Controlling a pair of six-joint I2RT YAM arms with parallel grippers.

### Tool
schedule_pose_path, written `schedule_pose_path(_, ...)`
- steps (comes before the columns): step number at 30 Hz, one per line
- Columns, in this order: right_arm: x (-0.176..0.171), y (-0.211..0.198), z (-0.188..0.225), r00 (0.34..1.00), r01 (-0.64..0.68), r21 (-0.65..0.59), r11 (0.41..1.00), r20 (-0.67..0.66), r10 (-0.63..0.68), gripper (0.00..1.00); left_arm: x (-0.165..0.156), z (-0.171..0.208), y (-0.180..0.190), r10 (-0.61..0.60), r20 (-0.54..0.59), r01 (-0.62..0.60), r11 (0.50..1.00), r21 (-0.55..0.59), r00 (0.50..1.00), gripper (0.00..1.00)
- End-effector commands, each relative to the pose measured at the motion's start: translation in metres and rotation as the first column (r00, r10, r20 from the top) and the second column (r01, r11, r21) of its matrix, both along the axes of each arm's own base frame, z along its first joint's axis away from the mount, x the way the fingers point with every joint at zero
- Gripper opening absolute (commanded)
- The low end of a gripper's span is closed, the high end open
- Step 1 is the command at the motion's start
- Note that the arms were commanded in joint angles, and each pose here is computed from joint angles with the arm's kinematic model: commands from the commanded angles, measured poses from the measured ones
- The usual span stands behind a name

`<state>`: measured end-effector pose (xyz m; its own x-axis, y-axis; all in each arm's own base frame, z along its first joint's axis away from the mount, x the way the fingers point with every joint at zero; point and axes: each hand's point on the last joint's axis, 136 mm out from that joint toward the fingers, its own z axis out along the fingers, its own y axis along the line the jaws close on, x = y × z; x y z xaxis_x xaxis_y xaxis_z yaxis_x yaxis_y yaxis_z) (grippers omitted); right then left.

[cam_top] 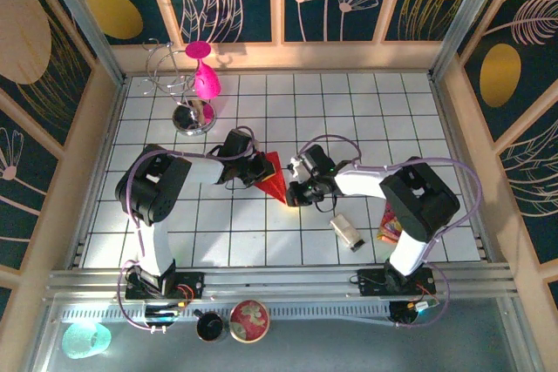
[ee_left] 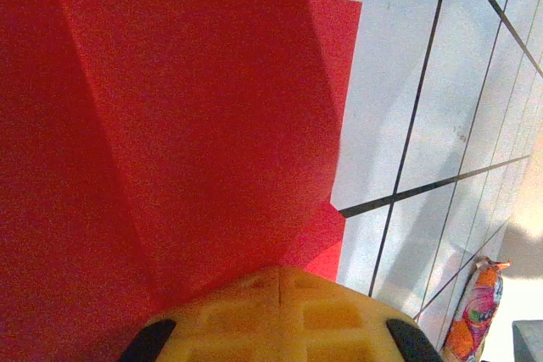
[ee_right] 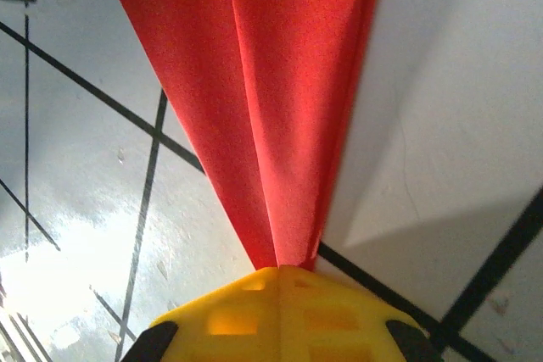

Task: Fold a paper plane with a square sheet of paper (pick it up from the middle)
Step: Fourth fold the wing at the center of the table.

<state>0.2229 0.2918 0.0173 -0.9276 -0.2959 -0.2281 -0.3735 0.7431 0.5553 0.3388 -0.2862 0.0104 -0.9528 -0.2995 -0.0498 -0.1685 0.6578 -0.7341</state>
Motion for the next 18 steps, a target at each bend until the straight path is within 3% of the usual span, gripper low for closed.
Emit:
schedule_pose_path(1, -0.03, -0.02, -0.003, 0.997, -0.039, -0.07, 0.997, -0.065, 0.035, 0.04, -0.022, -0.06, 0.038, 0.076, -0.12, -0.048, 0.975, 0.217, 0.99, 0.03)
schedule_pose_path(9, 0.009, -0.004, 0.044, 0.992, 0.032, 0.028, 0.999, 0.118, -0.035, 0.04, -0.018, -0.054, 0.035, 0.07, -0.109, -0.047, 0.979, 0.201, 0.992, 0.03)
schedule_pose_path(18, 0.031, 0.021, 0.021, 0.992, 0.105, 0.074, 0.992, 0.056, -0.109, 0.04, -0.016, -0.044, 0.029, 0.061, -0.095, -0.045, 0.986, 0.162, 0.994, 0.03)
